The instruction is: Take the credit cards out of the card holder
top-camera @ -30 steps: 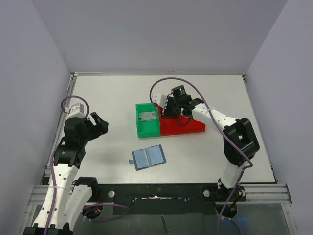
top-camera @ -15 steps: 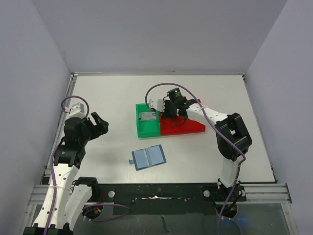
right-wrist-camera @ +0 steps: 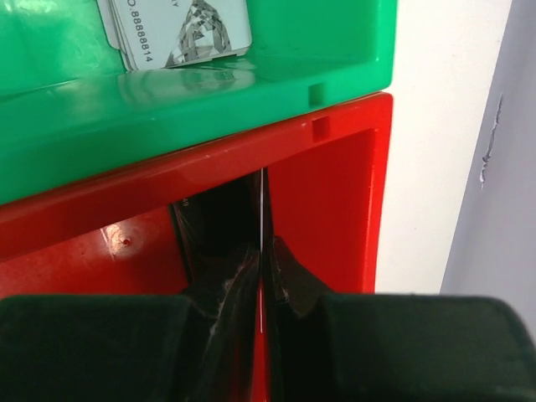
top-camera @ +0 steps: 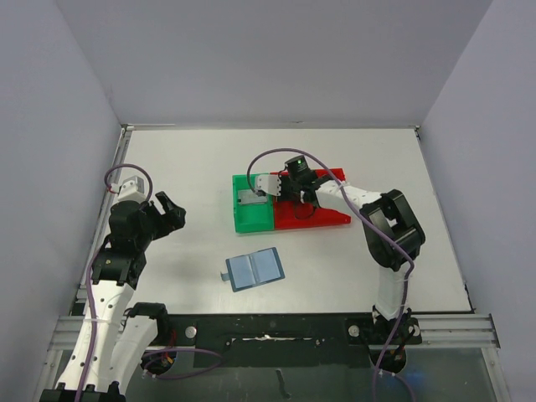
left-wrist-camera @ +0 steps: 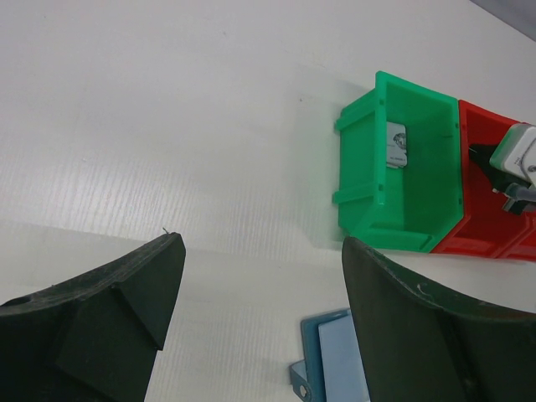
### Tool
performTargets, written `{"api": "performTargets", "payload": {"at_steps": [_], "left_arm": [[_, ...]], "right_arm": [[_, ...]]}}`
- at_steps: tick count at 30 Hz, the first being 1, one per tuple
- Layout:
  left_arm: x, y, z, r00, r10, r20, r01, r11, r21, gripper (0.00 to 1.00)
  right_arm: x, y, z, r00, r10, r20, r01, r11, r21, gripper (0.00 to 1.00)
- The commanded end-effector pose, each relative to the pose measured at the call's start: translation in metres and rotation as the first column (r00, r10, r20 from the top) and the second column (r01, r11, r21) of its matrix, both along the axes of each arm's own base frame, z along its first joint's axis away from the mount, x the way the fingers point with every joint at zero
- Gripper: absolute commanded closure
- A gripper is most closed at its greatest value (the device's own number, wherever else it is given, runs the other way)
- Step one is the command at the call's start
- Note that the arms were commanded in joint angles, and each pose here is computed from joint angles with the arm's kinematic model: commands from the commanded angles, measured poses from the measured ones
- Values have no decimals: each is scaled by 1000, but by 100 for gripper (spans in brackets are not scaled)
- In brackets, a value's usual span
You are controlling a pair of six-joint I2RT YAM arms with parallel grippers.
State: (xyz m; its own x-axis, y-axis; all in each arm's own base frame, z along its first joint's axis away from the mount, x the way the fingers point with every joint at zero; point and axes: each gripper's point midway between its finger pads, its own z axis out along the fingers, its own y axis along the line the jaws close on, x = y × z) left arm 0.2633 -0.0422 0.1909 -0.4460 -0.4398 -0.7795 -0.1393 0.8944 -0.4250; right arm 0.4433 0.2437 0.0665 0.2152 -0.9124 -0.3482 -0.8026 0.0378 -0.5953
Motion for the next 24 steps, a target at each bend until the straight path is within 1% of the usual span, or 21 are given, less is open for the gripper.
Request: {"api": "performTargets", "payload": {"at_steps": [1, 5, 8, 11, 15, 20, 24], "left_arm": [[7, 1, 17, 997, -6, 73, 5, 1000, 6, 25], [7, 1, 16, 997, -5, 73, 5, 1000, 5, 25], [7, 1, 16, 997, -6, 72, 5, 1000, 5, 25], [7, 1, 16, 997, -7, 74, 7, 1000, 4, 25], [8, 0, 16, 997, -12, 74, 12, 1000, 3, 25], [8, 0, 16, 997, -19, 71, 19, 1000, 2, 25], [8, 0, 17, 997, -18, 77, 18, 1000, 1, 25]], "right_arm": [[8, 7, 10, 998, 14, 59, -15, 1000, 13, 93], [7, 7, 6, 999, 15, 48, -15, 1000, 6, 88], [5, 11, 6, 999, 25, 32, -26, 999, 32, 83], [2, 13, 6, 1000, 28, 9, -29, 999, 40, 75], [-1, 13, 8, 1000, 27, -12, -26, 999, 47, 67], [-3, 14, 14, 999, 23, -24, -22, 998, 65, 60], [-1, 13, 18, 1000, 12, -23, -11, 997, 75, 58]]}}
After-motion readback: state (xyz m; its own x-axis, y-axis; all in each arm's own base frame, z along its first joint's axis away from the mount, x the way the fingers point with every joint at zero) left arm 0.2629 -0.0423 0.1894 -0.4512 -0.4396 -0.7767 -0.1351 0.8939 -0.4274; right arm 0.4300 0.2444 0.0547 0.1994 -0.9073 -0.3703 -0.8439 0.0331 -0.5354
